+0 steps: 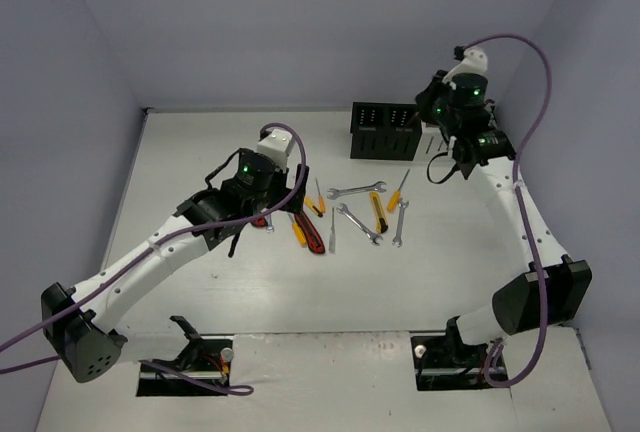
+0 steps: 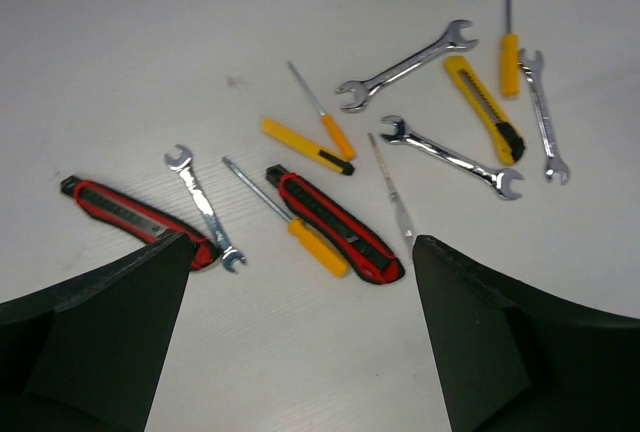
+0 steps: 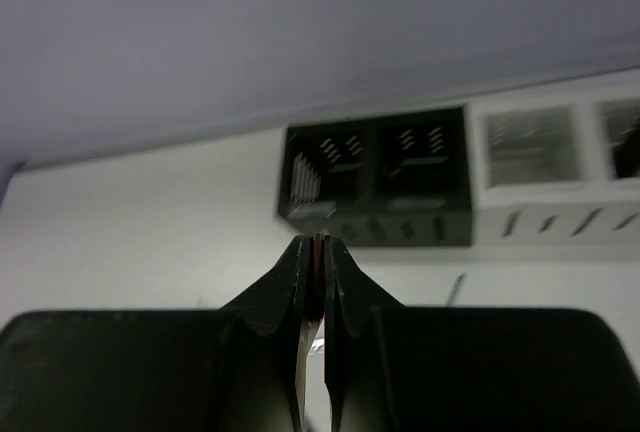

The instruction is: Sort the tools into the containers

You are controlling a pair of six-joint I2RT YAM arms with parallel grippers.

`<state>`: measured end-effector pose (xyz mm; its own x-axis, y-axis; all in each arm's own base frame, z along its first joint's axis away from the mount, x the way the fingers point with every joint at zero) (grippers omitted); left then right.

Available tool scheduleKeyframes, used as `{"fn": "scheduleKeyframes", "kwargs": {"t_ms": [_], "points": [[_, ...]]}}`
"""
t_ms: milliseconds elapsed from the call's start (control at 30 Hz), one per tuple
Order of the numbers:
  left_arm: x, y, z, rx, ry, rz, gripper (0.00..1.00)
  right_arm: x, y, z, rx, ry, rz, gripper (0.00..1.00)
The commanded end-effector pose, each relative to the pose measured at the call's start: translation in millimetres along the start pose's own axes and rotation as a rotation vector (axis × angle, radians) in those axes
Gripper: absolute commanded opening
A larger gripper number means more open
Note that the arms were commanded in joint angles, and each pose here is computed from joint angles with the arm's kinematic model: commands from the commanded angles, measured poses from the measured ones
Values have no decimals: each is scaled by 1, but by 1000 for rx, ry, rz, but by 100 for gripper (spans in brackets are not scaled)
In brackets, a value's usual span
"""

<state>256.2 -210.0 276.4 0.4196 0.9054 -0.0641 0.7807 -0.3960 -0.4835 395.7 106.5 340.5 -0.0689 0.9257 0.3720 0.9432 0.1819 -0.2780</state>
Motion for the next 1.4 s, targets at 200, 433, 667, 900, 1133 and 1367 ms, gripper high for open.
{"fn": "scheduleKeyframes", "kwargs": {"t_ms": [200, 433, 667, 900, 1133, 1367], "points": [[63, -28, 8, -5, -112, -277, 95, -143, 53, -116, -294, -117, 546, 0], [105, -40, 19, 7, -184, -379, 97, -201, 103, -117, -283, -95, 638, 0], [123, -46, 22, 5, -208, -436, 97, -232, 137, -93, -237, -103, 691, 0], [129, -39, 23, 26, -224, -449, 97, -242, 168, -65, -173, -79, 636, 6], [132, -39, 17, 19, -219, -458, 97, -235, 157, -72, -181, -85, 626, 46], [137, -41, 17, 14, -210, -473, 97, -181, 96, -107, -226, -103, 503, 57]]}}
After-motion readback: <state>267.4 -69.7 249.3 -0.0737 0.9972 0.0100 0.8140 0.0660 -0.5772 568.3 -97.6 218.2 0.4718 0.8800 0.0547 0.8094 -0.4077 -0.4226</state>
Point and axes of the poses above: each gripper's point midway between its finger pads, its own y axis out along the fingers, its own x axis along the line the jaws close on, z = x × y, the point moved 5 cm from there along -y, back along the fingers, and after that the axes turned 2 degrees about y, right-handed, at the moved point
